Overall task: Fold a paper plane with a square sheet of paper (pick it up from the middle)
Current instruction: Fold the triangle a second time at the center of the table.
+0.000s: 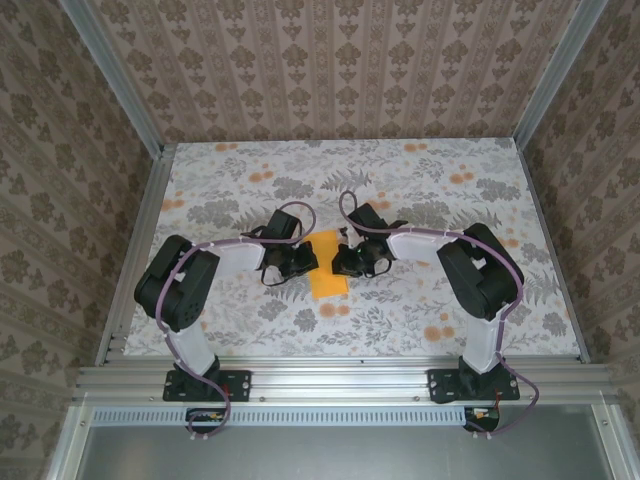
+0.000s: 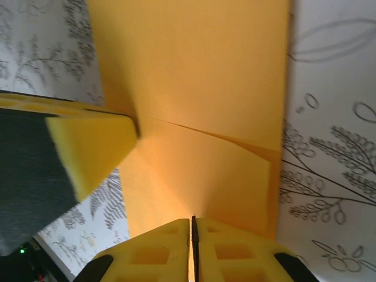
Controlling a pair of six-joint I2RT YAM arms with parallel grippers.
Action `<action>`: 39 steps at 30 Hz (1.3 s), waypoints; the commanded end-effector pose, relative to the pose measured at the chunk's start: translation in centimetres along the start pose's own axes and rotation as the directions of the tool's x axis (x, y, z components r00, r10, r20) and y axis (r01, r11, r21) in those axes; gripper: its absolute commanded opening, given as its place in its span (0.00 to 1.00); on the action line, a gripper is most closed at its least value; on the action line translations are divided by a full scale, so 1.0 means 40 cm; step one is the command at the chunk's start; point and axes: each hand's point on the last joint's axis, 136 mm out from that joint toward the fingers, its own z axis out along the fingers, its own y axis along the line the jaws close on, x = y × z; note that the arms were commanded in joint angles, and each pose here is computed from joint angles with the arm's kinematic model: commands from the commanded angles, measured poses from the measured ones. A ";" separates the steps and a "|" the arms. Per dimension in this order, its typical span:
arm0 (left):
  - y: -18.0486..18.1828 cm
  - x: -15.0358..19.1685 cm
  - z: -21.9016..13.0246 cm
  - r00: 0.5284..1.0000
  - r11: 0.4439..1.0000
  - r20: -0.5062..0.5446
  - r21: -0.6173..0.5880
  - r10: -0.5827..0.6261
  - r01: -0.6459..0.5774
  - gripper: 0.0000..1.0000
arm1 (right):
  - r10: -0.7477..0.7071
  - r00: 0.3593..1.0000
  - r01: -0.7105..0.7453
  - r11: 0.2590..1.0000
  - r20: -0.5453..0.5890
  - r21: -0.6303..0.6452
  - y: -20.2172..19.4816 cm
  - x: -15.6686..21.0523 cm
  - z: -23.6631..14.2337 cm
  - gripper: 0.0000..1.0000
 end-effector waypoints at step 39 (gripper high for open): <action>0.123 0.030 0.017 0.996 0.985 -0.030 -0.150 -0.086 0.080 0.02 | -0.015 0.971 0.032 0.997 -0.239 0.068 -0.075 0.120 0.024 0.11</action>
